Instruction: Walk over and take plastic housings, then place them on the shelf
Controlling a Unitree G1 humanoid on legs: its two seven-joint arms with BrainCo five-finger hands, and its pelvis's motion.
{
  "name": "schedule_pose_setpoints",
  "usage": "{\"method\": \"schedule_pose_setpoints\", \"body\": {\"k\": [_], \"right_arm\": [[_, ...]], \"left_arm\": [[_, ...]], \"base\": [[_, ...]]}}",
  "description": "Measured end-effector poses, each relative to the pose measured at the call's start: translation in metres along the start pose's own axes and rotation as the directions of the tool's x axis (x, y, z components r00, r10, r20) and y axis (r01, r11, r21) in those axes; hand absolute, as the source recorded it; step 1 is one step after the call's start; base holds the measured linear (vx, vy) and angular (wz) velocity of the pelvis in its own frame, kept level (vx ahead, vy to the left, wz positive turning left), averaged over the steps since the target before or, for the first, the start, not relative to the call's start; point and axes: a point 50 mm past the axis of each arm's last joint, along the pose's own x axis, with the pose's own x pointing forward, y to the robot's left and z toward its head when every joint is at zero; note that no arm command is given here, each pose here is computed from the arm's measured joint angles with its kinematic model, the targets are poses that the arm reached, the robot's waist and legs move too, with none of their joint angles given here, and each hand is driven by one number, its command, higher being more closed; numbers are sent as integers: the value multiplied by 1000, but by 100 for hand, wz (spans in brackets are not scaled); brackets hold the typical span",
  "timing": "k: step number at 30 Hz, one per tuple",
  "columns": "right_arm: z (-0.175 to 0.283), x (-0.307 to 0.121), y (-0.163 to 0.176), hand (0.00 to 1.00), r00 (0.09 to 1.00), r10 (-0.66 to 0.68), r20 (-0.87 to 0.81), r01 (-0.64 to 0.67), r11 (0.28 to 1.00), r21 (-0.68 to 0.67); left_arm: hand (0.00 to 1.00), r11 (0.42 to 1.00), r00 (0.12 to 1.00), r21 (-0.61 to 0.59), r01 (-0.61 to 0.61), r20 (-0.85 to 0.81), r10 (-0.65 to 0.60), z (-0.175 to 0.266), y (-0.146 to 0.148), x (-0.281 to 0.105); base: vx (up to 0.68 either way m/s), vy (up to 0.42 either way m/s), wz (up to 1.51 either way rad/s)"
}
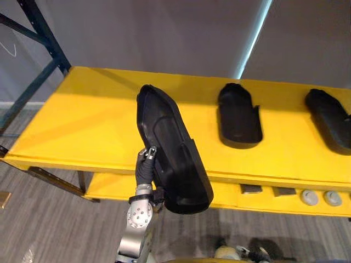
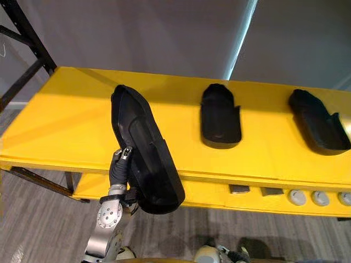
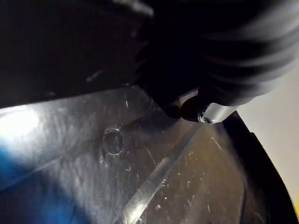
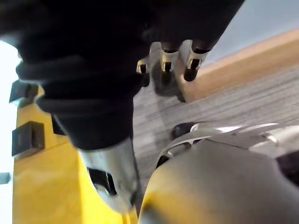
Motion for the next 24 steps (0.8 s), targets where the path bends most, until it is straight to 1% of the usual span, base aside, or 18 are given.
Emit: {"method": "schedule_pose_setpoints", "body": {"k": [2, 4, 8, 12, 17, 21, 24], "right_arm": [[13, 3, 8, 0, 999, 23, 27, -22, 1000, -21], [28, 4, 21, 0, 995, 61, 73, -57, 997, -44], [34, 1, 37, 0, 986, 125, 112, -120, 991, -53], [39, 3, 28, 0, 987, 99, 125, -95, 995, -40], [30, -1, 33, 0, 988, 110, 106, -109, 994, -12], [24, -2, 29, 0, 991, 92, 96, -94, 995, 21], [21, -3, 27, 0, 992, 86, 92, -89, 996, 30]], "left_arm": [[100, 999, 999, 29, -45, 27, 44, 4, 15, 3], [100, 993, 994, 55, -105, 3, 105, -1, 28, 1], [100, 995, 996, 63, -78, -28, 80, -8, 22, -2], [100, 997, 996, 47, -68, -47, 70, -11, 10, -3], [100, 997, 997, 45, -66, -41, 68, -10, 9, -3], [100, 998, 998, 25, -63, -10, 64, -2, 6, -2], [100, 998, 999, 45, -50, -4, 50, -2, 5, -1]], "base": [[-22, 544, -102], [-48, 426, -112], [-41, 251, -32], [3, 63, -12], [-18, -34, -10], [-47, -27, -18], [0, 0, 0]]}}
